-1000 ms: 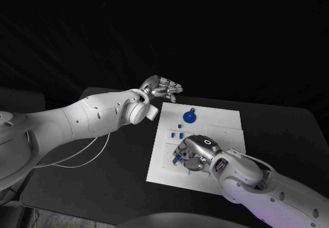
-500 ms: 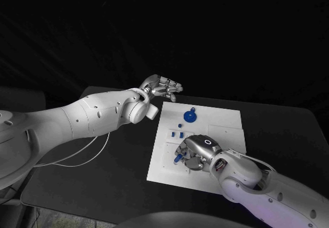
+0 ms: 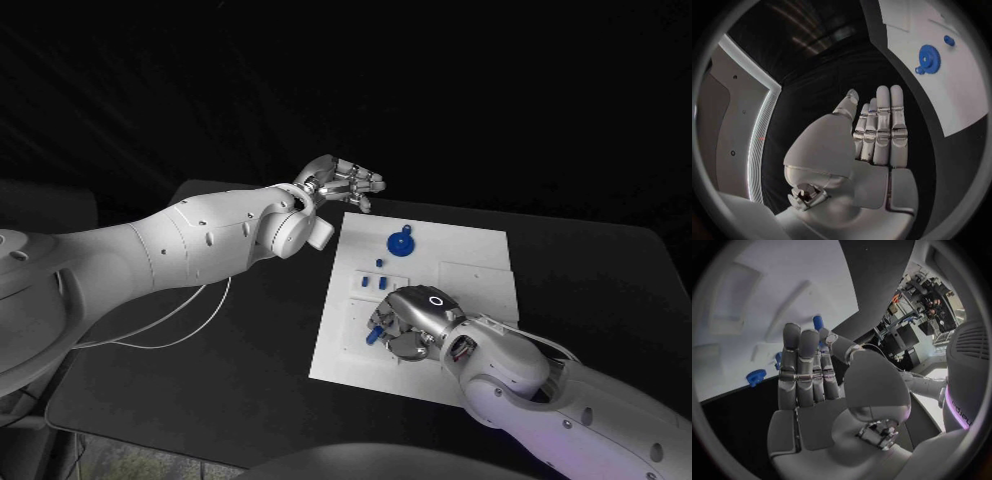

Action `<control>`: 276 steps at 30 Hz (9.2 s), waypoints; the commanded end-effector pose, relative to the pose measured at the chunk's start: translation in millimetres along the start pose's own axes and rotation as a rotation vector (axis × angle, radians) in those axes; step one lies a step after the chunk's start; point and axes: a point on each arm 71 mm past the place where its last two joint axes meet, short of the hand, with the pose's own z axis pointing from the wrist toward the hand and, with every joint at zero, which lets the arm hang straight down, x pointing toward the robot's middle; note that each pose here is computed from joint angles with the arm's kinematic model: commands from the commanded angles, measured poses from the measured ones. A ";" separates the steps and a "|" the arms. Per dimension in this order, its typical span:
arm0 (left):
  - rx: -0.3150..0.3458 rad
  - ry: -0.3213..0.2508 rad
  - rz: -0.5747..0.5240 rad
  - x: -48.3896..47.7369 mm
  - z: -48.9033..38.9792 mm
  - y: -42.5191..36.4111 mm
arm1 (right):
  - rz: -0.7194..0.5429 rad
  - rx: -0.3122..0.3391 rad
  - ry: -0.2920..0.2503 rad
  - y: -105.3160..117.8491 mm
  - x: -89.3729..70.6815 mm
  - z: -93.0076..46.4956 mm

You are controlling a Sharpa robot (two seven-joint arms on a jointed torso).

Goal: Assemble the parts on the task board

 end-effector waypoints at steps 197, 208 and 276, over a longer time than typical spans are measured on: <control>-0.092 0.042 -0.065 5.1 -24.7 62.2 | 0.422 0.751 0.385 -146.4 23.3 -62.7; -0.096 0.053 -0.064 5.6 -24.9 62.6 | 0.443 0.721 0.360 -138.7 -2.2 -57.3; -0.105 0.060 -0.060 3.2 -26.4 64.3 | 0.384 0.646 0.492 -106.3 27.3 -24.0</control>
